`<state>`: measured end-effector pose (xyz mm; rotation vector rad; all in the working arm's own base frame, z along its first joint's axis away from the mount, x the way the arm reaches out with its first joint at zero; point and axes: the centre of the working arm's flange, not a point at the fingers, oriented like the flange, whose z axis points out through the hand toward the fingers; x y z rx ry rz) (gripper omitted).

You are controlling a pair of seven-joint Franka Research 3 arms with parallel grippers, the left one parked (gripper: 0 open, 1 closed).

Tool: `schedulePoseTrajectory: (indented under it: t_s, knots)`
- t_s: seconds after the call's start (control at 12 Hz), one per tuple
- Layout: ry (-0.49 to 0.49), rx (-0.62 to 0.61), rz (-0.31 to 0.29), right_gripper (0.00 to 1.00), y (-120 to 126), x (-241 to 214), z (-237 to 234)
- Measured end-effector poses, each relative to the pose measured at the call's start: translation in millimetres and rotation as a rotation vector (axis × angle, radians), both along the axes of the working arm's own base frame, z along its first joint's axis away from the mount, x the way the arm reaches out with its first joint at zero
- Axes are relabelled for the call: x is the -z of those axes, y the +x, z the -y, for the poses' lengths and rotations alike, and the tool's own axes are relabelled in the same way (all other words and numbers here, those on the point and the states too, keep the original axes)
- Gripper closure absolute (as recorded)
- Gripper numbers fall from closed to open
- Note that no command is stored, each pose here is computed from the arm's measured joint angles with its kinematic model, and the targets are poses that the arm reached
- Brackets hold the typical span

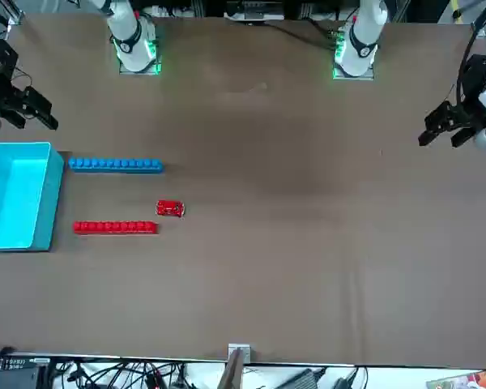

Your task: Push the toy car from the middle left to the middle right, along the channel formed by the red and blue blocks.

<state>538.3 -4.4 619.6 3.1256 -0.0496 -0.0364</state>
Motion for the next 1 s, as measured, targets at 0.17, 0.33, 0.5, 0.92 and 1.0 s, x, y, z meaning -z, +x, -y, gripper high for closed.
schedulePoseTrajectory:
  t_s: [0.17, 0.33, 0.5, 0.92, 1.0]
  knots:
    - [0.0, -0.003, -0.001, 0.0, -0.1, 0.1, -1.7]
    - [0.0, -0.005, -0.001, 0.0, -0.1, 0.0, -5.1]
    - [-0.001, 0.014, -0.002, 0.0, 0.5, 1.2, -15.0]
    - [-0.024, 0.16, -0.03, 0.0, 30.9, 59.0, -97.1]
    - [-0.03, 0.208, -0.028, 0.0, 39.7, 76.1, -110.9]
